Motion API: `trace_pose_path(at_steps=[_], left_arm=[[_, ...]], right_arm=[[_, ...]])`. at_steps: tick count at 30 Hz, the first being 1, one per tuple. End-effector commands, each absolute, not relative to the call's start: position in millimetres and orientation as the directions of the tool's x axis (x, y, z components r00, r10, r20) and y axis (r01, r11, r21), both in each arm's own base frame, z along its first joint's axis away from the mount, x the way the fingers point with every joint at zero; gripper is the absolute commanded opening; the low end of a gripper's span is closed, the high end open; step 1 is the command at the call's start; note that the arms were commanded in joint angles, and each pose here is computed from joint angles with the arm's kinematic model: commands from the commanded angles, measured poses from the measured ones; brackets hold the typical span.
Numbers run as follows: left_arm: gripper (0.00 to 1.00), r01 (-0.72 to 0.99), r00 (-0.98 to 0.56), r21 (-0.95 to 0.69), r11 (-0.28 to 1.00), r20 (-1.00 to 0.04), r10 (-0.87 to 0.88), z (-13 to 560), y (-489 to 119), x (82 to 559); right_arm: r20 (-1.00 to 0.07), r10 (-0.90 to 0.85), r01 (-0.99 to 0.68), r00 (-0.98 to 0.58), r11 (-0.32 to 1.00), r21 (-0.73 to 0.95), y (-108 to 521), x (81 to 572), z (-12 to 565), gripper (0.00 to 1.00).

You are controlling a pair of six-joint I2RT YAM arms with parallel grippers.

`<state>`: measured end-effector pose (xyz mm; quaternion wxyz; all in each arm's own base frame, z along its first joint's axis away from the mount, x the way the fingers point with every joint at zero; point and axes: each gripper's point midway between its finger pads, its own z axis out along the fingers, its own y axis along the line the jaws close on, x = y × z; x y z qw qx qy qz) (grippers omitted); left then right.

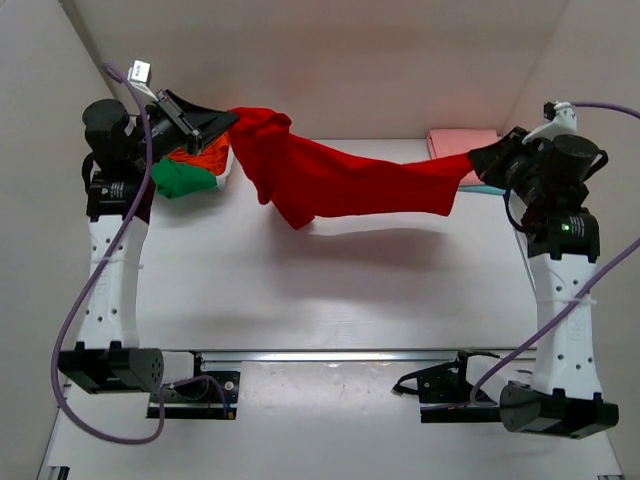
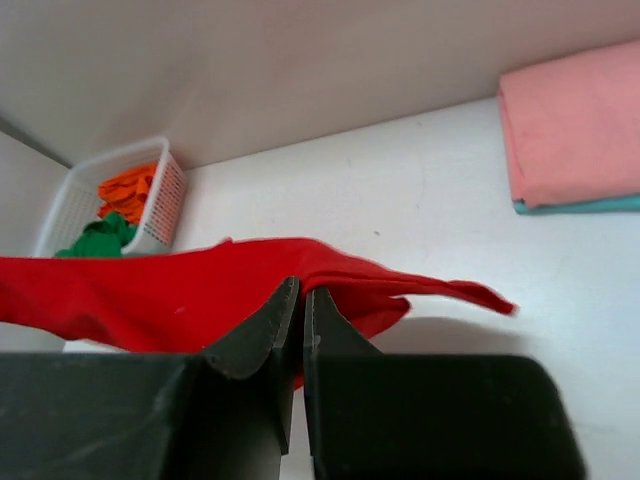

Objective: Fold and stack the t-shirts
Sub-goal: Flatten out the tshirt

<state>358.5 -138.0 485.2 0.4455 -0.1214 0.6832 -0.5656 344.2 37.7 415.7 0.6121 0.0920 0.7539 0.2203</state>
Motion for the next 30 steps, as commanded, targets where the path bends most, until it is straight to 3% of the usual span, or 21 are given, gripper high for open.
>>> trace_pose_path(at_steps=[1, 8, 11, 14, 18, 25, 30], left_arm=[[0.00, 0.512, -0.470, -0.780, 0.360, -0.605, -0.642, 533.7, -139.8, 291.6], [0.00, 0.633, -0.338, -0.664, 0.398, -0.699, -0.630, 557.7, -145.1, 176.6], [0.00, 0.656, -0.294, -0.628, 0.419, -0.724, -0.624, 564.5, -144.2, 141.3], [0.00, 0.612, -0.255, -0.662, 0.433, -0.683, -0.684, 561.5, -134.7, 137.6], [0.00, 0.532, -0.345, -0.742, 0.408, -0.630, -0.696, 516.6, -148.0, 171.6], [0.00, 0.375, -0.441, -0.823, 0.426, -0.562, -0.699, 400.5, -144.6, 284.0], [0.00, 0.240, -0.495, -0.747, 0.621, -0.644, -0.584, 314.6, -156.7, 401.6]], right_arm=[[-0.928, 0.333, -0.165, -0.169, 0.918, 0.360, 34.8, 311.6, 430.5, 0.00], [-0.958, 0.270, -0.149, 0.098, 0.956, 0.254, 27.2, 210.5, 505.0, 0.00], [-0.954, 0.266, -0.148, 0.137, 0.958, 0.246, 29.9, 177.8, 514.9, 0.00], [-0.954, 0.278, -0.175, 0.114, 0.951, 0.256, 36.5, 169.3, 505.5, 0.00], [-0.950, 0.312, -0.242, 0.036, 0.925, 0.294, 48.7, 195.6, 484.1, 0.00], [-0.913, 0.375, -0.227, -0.158, 0.887, 0.403, 57.6, 291.2, 370.8, 0.00], [-0.878, 0.342, -0.184, -0.336, 0.890, 0.417, 79.5, 377.2, 286.7, 0.00]])
